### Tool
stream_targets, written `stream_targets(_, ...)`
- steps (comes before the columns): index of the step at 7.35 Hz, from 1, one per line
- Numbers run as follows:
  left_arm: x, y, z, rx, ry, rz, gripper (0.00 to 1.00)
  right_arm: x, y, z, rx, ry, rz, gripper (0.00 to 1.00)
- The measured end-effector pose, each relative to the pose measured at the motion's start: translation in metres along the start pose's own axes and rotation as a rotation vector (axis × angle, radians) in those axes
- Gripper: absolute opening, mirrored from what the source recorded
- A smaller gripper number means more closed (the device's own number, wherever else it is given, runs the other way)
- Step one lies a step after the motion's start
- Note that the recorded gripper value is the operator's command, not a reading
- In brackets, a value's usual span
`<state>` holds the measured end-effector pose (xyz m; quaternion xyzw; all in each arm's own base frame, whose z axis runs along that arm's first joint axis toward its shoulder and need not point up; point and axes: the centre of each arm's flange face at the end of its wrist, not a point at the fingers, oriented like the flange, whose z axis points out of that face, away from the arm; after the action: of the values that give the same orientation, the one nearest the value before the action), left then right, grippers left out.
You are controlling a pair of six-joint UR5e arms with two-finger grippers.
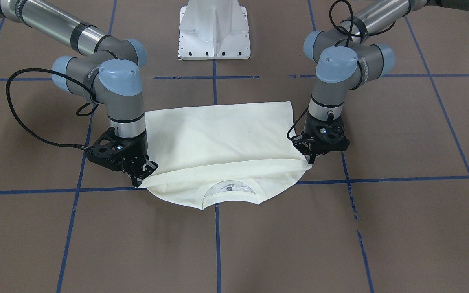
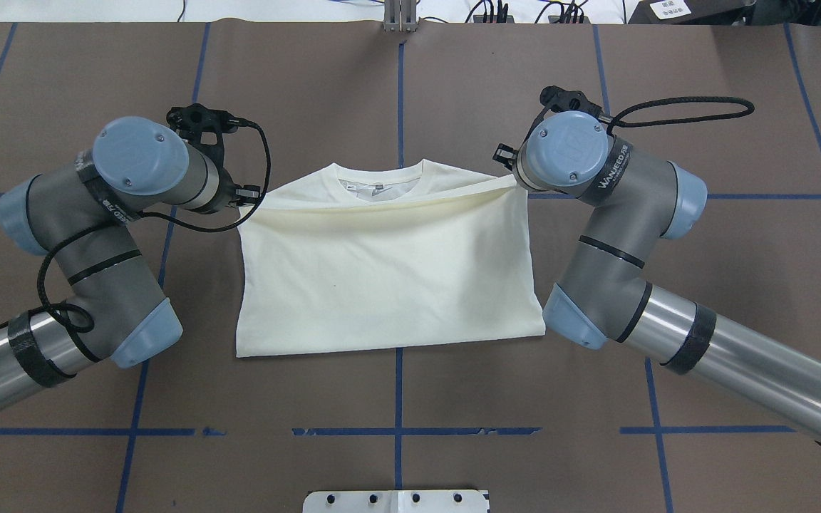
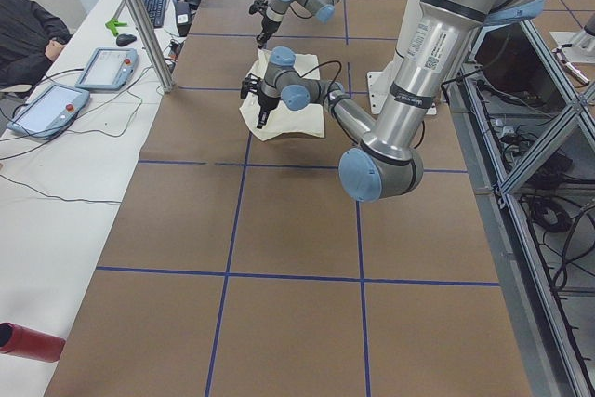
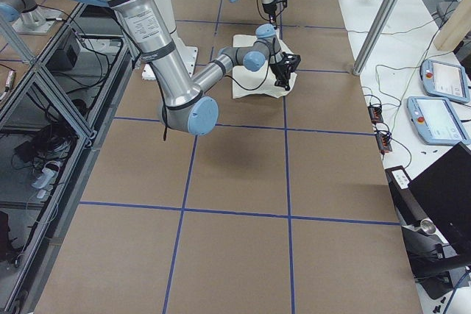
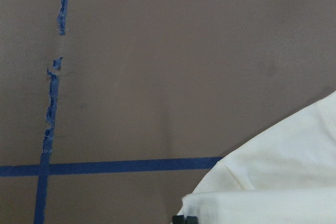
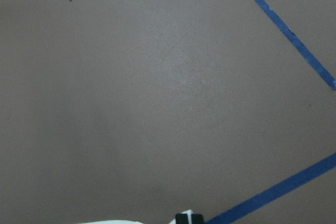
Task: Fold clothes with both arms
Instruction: 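Lay the hem at the collar and open both grippers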
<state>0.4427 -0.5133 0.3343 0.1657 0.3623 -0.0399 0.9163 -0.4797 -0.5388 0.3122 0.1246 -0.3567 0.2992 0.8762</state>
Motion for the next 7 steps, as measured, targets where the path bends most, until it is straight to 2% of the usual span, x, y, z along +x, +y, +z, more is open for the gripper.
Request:
stream_targets(2,0.002,-0.001,-0.006,0.008,0.016,0.025,1.00,-0.002,0.005,-0.003,-0.004,-0.008,-0.022,1.00)
stream_targets(4,0.005,0.003,-0.027,0.027,0.063,0.063,1.00,-0.002,-0.006,-0.029,-0.048,-0.059,-0.133,1.00)
stream_targets(6,-0.008,0.035,-0.050,0.038,0.127,0.071,1.00,0.018,-0.027,-0.052,-0.098,-0.100,-0.227,1.00)
stream_targets(7,-0.020,0.067,-0.053,0.035,0.172,0.045,0.85,0.026,-0.032,-0.058,-0.108,-0.111,-0.249,1.00)
